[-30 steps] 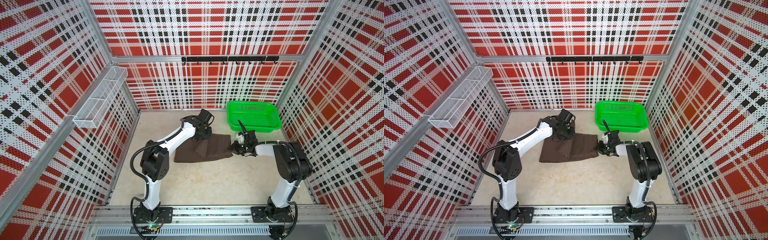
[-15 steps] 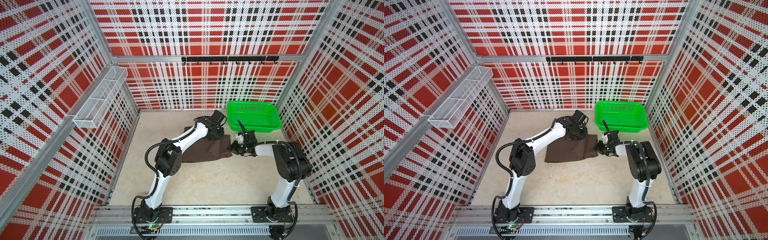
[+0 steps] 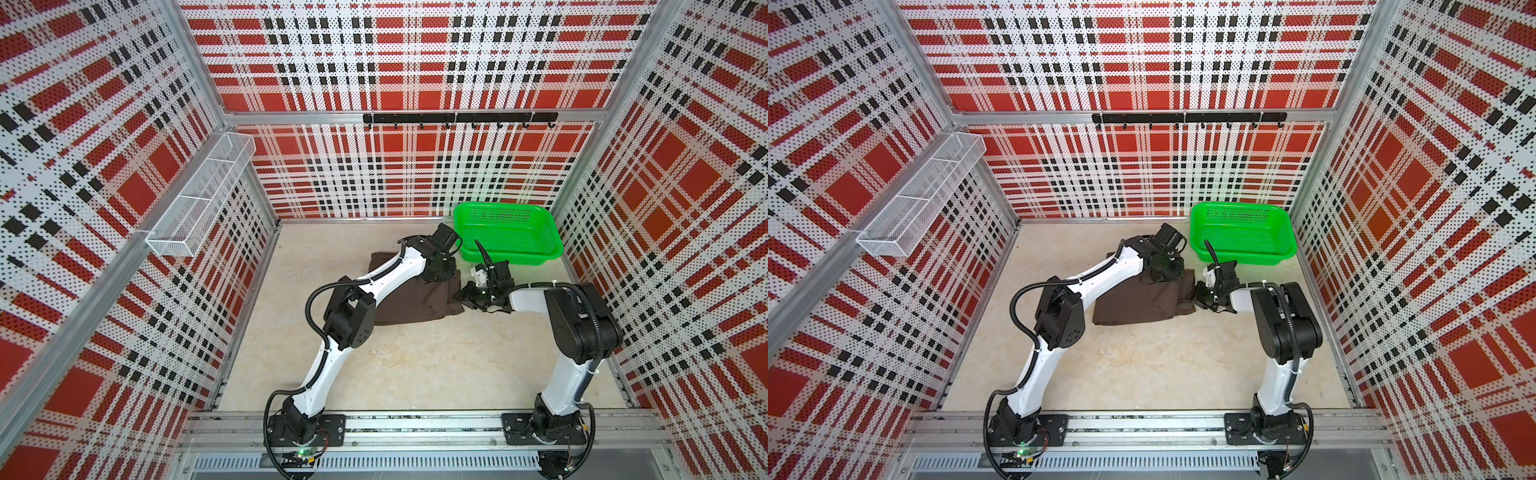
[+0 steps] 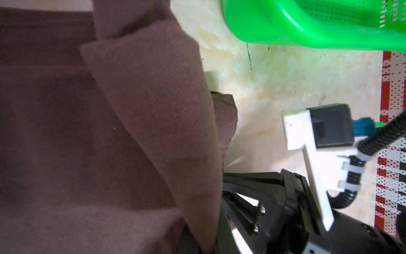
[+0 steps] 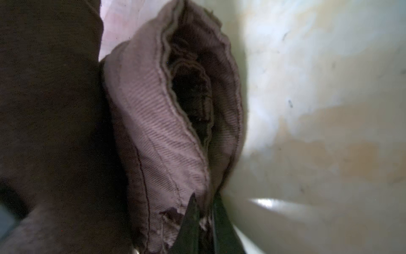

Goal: Fold and stack the trousers
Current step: Fold the trousers at the center of the table.

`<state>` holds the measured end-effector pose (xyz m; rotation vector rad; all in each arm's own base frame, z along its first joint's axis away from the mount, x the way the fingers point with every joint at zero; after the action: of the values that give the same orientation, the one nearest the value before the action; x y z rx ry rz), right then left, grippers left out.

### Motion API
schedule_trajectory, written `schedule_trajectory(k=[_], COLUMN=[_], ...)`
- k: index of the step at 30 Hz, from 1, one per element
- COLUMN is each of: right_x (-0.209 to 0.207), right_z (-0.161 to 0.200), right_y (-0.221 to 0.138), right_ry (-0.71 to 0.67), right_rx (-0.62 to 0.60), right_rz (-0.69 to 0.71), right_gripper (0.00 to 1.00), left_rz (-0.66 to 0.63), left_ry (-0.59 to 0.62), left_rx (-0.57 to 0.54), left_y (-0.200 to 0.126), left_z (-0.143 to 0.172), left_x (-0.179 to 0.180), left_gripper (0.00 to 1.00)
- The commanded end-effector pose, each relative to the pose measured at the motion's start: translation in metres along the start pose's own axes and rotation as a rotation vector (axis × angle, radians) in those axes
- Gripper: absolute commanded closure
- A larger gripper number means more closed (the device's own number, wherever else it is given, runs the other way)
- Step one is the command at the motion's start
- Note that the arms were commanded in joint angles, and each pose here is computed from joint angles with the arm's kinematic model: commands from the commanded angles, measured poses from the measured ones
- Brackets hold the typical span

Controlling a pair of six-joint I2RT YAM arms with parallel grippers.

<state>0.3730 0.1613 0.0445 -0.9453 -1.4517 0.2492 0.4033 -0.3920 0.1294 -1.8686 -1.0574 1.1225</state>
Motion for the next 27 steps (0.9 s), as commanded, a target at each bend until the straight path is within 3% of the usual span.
schedule_trajectory(k=[1, 4, 11, 15, 20, 23, 27], right_x=[-0.017, -0.014, 0.009, 0.026, 0.048, 0.068, 0.083], right_z=[0.022, 0.020, 0.001, -0.013, -0.020, -0.019, -0.010], right_y=[0.011, 0.008, -0.027, -0.065, -0.095, -0.094, -0.067], right_ry=[0.027, 0.021, -0.042, -0.104, -0.158, -0.189, -0.218], right_rx=[0.069, 0.064, -0.059, -0.166, -0.237, -0.222, -0.139], right_rz=[0.073, 0.072, 0.119, 0.185, 0.222, 0.179, 0.143], right_gripper=[0.88, 0.86, 0.72, 0.60, 0.57, 0.58, 0.61], left_rz=[0.066, 0.100, 0.152, 0.150, 0.079, 0.050, 0.012], left_ry=[0.018, 0.025, 0.037, 0.038, 0.001, -0.052, -0.126], left_rx=[-0.010, -0.014, -0.119, -0.186, -0.204, -0.187, -0.153], left_y=[0.002, -0.004, -0.052, -0.087, -0.104, -0.098, -0.086], left_z=[-0.002, -0.004, -0.030, -0.045, -0.042, -0.027, 0.002], left_x=[-0.021, -0.029, -0.041, -0.033, 0.009, 0.049, 0.101], left_gripper=[0.95, 0.76, 0.48, 0.44, 0.43, 0.43, 0.42])
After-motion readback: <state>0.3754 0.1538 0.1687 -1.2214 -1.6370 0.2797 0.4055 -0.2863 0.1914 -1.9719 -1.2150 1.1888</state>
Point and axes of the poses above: each gripper's point midway between its finger pads, its own y axis out along the fingers, its own x axis along the line the jaws close on, z = x × y, the point moved 3 cm from there along -y, back along the fingers, and after that the axes turned 7 degrees about y, right-handed, at the moved point
